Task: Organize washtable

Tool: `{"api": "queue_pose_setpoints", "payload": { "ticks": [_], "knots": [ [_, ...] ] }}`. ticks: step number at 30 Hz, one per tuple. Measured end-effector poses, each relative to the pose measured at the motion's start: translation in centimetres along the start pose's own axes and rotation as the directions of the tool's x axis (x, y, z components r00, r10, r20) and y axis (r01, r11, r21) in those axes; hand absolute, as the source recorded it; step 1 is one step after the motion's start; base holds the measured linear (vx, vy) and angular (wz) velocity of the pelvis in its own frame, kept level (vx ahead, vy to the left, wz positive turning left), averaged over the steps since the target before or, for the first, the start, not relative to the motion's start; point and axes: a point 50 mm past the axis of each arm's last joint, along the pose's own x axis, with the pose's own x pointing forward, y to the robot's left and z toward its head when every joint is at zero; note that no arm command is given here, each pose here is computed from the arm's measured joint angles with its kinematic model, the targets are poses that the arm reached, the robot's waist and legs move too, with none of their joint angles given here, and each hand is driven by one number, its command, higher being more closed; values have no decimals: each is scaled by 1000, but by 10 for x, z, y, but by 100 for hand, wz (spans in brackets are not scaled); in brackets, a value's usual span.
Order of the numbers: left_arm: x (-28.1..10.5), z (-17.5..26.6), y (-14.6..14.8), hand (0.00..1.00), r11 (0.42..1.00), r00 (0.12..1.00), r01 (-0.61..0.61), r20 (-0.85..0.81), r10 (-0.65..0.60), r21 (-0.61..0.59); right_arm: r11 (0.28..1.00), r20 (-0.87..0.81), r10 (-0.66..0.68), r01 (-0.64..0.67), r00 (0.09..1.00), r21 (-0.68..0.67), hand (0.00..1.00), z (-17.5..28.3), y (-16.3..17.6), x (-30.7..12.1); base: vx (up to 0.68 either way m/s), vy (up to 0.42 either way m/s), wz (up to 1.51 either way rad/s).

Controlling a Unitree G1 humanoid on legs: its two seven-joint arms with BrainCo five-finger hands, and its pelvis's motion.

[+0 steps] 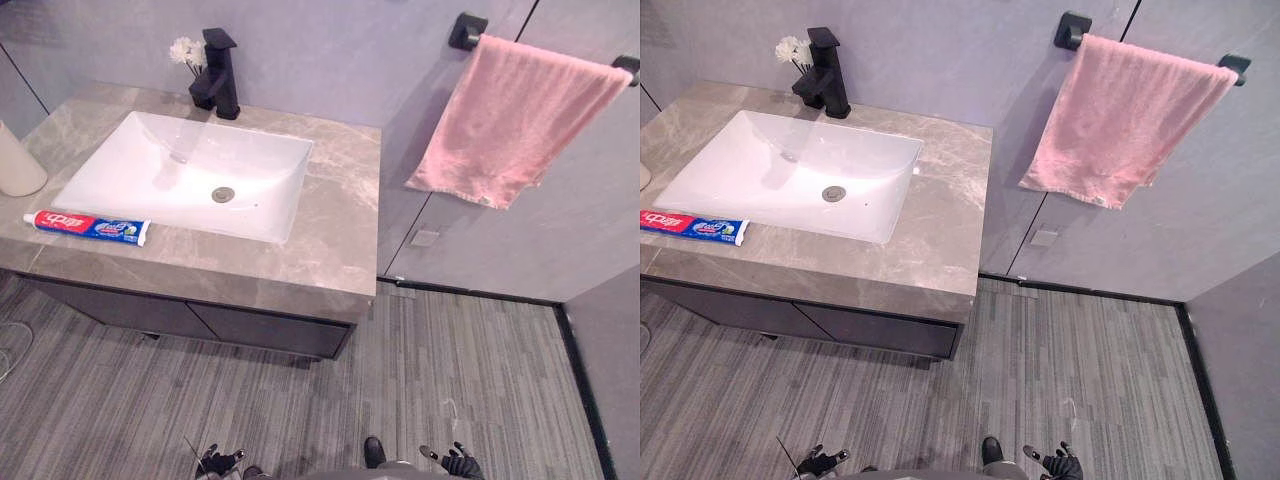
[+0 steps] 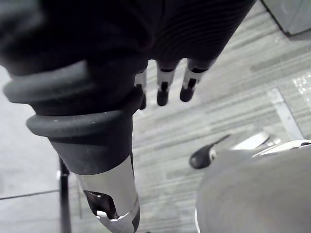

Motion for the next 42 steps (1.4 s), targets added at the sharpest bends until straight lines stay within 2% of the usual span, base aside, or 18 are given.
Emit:
{"api": "queue_pose_setpoints", "payload": {
  "ticks": [4, 5, 10, 16, 20, 26, 30, 34, 36, 40, 42],
  "knots": [
    [-1, -2, -5, 0, 1000, 1000, 11, -3, -11, -7, 1000, -20, -25, 25, 999, -6, 0, -3, -11, 1, 60, -17, 30],
    [-1, -6, -14, 0, 995, 996, 85, -16, -84, 49, 1000, -118, -8, 5, 993, -23, 0, -31, -17, -6, 26, -6, 14],
    [-1, -5, -13, 0, 995, 996, 83, -15, -83, 49, 1000, -119, -9, 7, 993, -20, 0, -31, -17, -6, 0, 0, 0],
    [-1, -5, -10, 0, 998, 998, 66, -13, -66, -4, 995, -141, -39, 52, 989, 85, 0, -37, -22, -9, 5, -8, 10],
    [0, 3, -4, 0, 994, 999, 32, 28, -29, -102, 987, -108, -63, 78, 992, 140, 0, -25, -28, -4, -28, -19, -1],
    [0, 11, 1, 0, 983, 998, 3, 59, 8, -182, 982, -49, -62, 70, 997, 175, 0, -8, -27, 0, -67, -4, 12],
    [-6, -17, 19, 0, 979, 997, -74, -22, 71, -191, 986, 2, -85, 84, 996, 144, 0, 12, -40, 5, -30, 201, -29],
    [-11, -29, 31, 0, 970, 992, -124, -59, 114, -211, 986, 22, -74, 70, 997, 151, 0, 21, -35, 8, 111, 480, -69],
    [-9, -29, 28, 0, 973, 992, -120, -66, 109, -199, 981, 10, -63, 60, 998, 182, 0, 16, -28, 7, 99, 528, -98],
    [-3, -5, 9, 0, 999, 1000, -17, 19, 17, -40, 969, -22, -40, 44, 999, 242, 0, 7, -14, 5, 59, 566, -84],
    [0, 12, 8, 0, 1000, 997, 4, 82, -6, 25, 975, -29, -35, 40, 999, 219, 0, 1, -15, 3, 57, 361, -42]
  ]
}}
